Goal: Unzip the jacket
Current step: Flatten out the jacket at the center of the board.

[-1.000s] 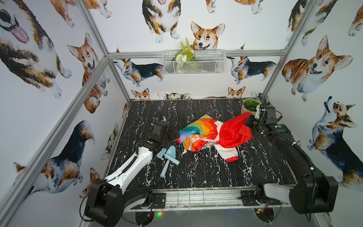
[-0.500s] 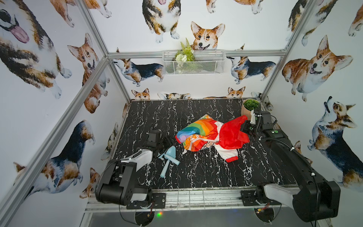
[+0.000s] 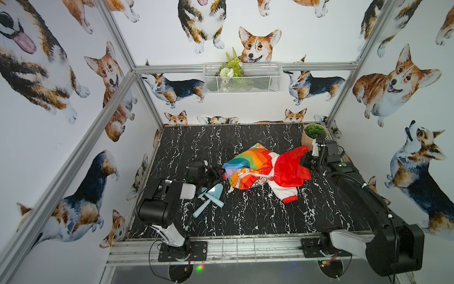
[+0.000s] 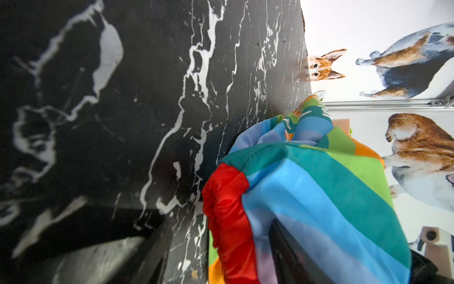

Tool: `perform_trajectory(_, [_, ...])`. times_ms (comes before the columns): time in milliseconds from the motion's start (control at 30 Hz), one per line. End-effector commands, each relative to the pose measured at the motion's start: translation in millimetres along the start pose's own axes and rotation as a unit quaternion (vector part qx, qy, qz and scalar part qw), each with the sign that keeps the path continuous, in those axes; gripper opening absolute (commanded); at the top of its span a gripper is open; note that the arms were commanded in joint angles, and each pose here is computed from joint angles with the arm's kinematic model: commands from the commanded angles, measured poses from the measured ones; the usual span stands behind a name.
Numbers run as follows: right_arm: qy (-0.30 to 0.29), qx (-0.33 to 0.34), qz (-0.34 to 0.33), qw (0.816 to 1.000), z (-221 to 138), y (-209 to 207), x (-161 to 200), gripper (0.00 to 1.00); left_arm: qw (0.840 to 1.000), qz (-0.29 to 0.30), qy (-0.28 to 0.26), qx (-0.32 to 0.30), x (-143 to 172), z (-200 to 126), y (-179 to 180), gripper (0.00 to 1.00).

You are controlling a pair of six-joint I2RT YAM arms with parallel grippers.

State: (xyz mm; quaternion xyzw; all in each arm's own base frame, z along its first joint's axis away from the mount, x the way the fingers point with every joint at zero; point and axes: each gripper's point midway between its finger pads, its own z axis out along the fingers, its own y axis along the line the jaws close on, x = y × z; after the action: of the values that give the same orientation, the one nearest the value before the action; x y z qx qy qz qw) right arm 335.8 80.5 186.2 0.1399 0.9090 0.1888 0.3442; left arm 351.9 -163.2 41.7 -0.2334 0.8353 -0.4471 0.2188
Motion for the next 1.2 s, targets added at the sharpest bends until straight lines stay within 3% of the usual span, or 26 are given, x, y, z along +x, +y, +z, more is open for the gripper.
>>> perform_trajectory(0, [-0.007,-0.008,0.005,1.0,0.9,3.5,-3.4,0.0,0.999,-0.011,0.0,0.053,-5.5,6.8,-18.6,0.58])
perform_trajectory(100, [-0.004,-0.008,0.007,1.0,2.9,3.0,-1.9,0.0,0.998,-0.013,-0.001,0.061,-8.5,11.3,-21.5,0.43])
perform_trajectory(433, [-0.004,-0.007,0.008,1.0,4.2,2.2,-1.0,0.0,0.999,0.021,-0.018,0.023,-17.3,0.9,-27.3,0.07])
perform_trajectory(500, [-0.013,-0.004,0.011,1.0,1.1,2.0,-5.0,0.0,0.998,0.048,-0.034,0.016,-24.2,-11.4,-41.8,0.01])
perform_trajectory(633, [-0.048,0.004,0.015,0.999,-14.0,4.5,-22.3,0.0,0.992,0.106,-0.071,-0.023,-39.3,-41.4,-66.4,0.0])
perform_trajectory(867, [-0.126,0.014,0.018,0.992,-53.7,18.1,-69.6,0.0,0.966,0.197,-0.15,-0.077,-63.2,-112.5,-119.8,0.0])
perform_trajectory(1167, [-0.22,-0.017,-0.003,0.975,-127.4,54.8,-128.3,0.0,0.936,0.266,-0.23,-0.032,-64.9,-199.2,-203.7,0.0])
